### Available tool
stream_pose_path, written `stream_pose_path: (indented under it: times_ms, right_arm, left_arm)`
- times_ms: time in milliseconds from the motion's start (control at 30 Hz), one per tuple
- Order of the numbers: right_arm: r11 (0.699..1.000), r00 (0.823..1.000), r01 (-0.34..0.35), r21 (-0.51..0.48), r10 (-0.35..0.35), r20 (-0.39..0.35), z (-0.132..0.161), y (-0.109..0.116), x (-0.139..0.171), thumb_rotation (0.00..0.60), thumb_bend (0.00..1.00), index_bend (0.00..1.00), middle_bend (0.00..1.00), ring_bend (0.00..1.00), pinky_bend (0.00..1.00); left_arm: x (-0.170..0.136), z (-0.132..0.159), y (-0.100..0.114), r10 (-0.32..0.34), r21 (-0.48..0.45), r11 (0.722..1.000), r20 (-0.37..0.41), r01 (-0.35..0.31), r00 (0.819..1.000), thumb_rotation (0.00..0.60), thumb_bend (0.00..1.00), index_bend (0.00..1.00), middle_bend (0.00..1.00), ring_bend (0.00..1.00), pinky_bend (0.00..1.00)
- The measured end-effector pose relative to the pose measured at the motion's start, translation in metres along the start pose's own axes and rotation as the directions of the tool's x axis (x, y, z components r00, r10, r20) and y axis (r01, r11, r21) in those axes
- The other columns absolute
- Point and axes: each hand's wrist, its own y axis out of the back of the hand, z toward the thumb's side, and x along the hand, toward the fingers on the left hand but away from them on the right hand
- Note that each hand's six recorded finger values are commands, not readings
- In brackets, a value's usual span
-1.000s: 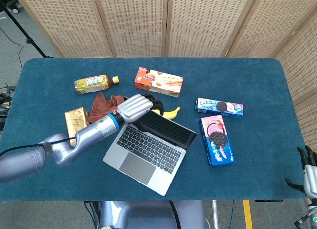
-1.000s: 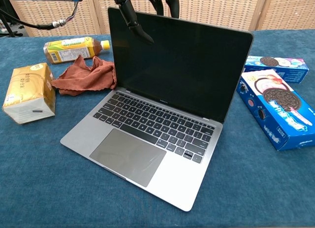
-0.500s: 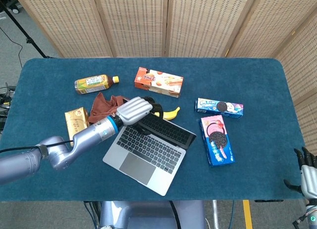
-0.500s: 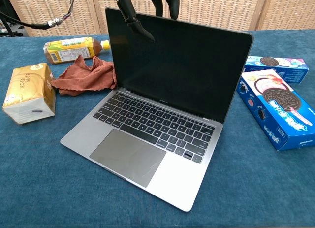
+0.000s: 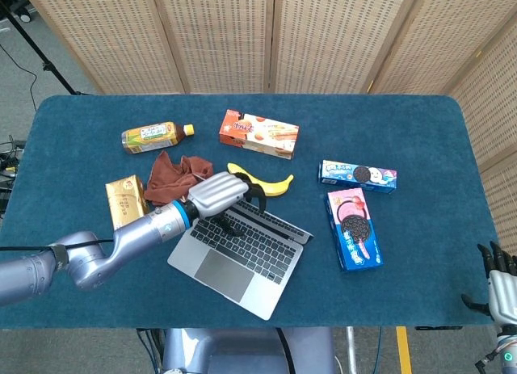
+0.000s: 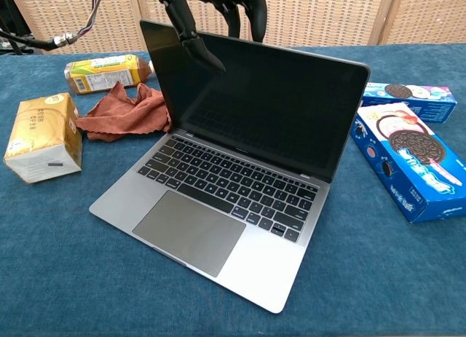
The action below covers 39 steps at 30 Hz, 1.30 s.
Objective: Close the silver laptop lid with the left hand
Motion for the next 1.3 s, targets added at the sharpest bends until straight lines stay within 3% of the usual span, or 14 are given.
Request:
stream_pose_path:
  times_ms: [400, 1300]
  right_arm:
    - [1.000, 1.000, -0.022, 0.011, 0.022, 0.001, 0.001, -0.005, -0.001, 0.600, 0.24, 0.04, 0.00, 0.00, 0.00]
    - [0.997, 0.998, -0.066, 0.033, 0.065, 0.018, -0.002, -0.018, -0.004, 0.600, 0.24, 0.04, 0.00, 0.00, 0.00]
  left_arm:
    - [-0.014, 0.009, -0.016, -0.073, -0.071, 0.995, -0.008, 0.073, 0.997, 0.600, 0.13, 0.44, 0.39, 0.42, 0.23]
    - [-0.059, 0.028, -0.068, -0.193, -0.081, 0.978, 0.017, 0.194, 0.981, 0.600, 0.13, 0.43, 0.39, 0.42, 0.24]
